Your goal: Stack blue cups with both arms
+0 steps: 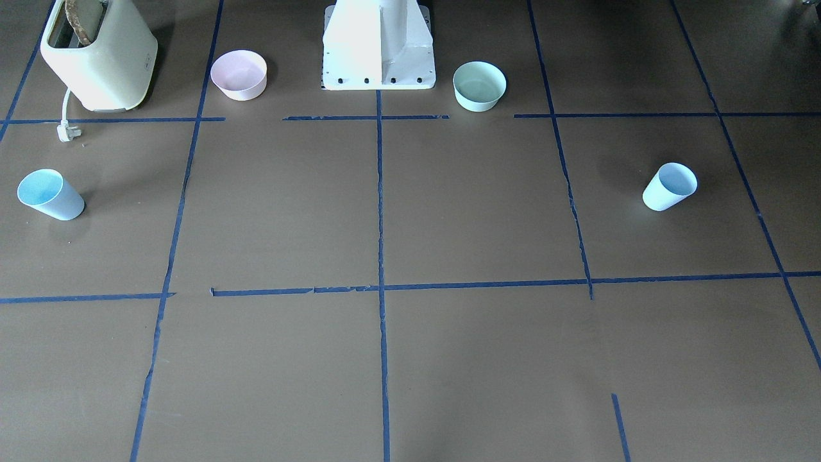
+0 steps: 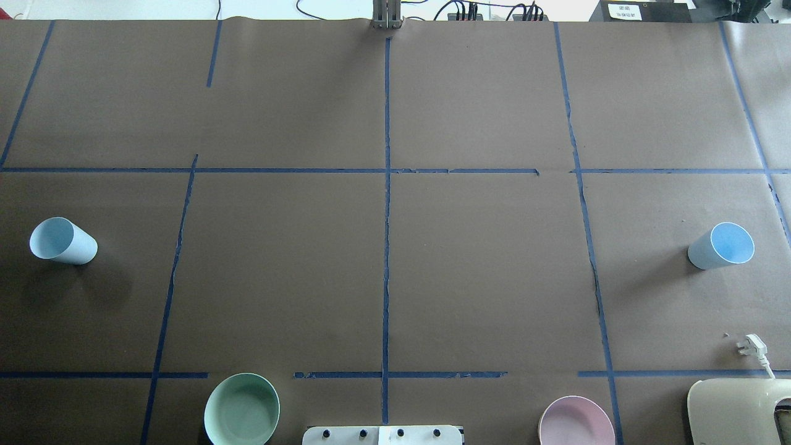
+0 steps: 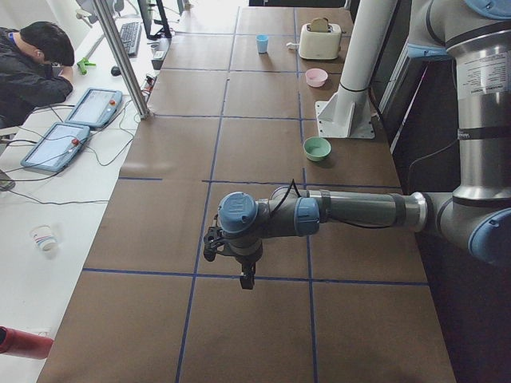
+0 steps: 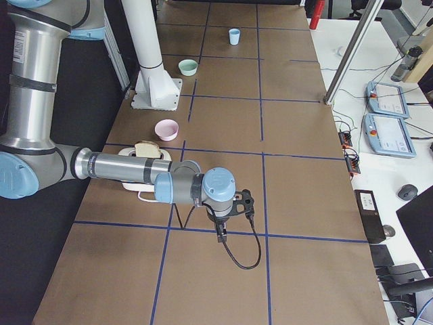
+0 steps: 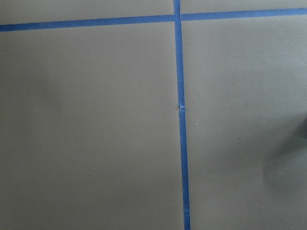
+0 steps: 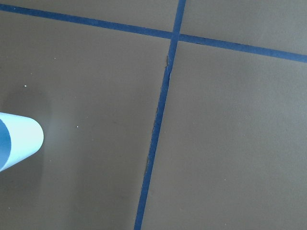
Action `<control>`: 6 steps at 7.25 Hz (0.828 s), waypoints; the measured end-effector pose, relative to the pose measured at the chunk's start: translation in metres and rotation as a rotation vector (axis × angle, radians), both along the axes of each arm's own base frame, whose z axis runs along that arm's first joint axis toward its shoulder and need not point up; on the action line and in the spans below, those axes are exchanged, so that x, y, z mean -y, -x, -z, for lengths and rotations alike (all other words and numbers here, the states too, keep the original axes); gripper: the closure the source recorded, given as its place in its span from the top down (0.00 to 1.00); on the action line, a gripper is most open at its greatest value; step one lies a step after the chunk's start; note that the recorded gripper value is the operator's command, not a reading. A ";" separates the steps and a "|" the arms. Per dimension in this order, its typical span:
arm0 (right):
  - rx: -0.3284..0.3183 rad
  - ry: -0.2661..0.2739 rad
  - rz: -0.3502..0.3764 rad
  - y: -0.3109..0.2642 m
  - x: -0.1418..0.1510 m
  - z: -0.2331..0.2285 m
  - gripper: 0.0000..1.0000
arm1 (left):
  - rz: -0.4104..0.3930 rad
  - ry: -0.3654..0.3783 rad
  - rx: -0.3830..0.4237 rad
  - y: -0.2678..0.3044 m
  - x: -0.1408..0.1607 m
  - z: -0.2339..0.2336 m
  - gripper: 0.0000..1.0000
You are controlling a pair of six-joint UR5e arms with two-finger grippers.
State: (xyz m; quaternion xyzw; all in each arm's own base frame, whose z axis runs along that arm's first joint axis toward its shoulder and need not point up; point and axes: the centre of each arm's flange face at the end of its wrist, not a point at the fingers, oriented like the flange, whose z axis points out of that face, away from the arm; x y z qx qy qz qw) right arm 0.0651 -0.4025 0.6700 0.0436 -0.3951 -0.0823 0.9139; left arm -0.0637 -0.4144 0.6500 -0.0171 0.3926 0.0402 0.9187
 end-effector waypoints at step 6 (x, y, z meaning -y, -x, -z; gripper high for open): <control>0.000 -0.010 0.001 0.000 0.003 0.004 1.00 | 0.001 -0.039 -0.001 -0.002 0.019 0.016 1.00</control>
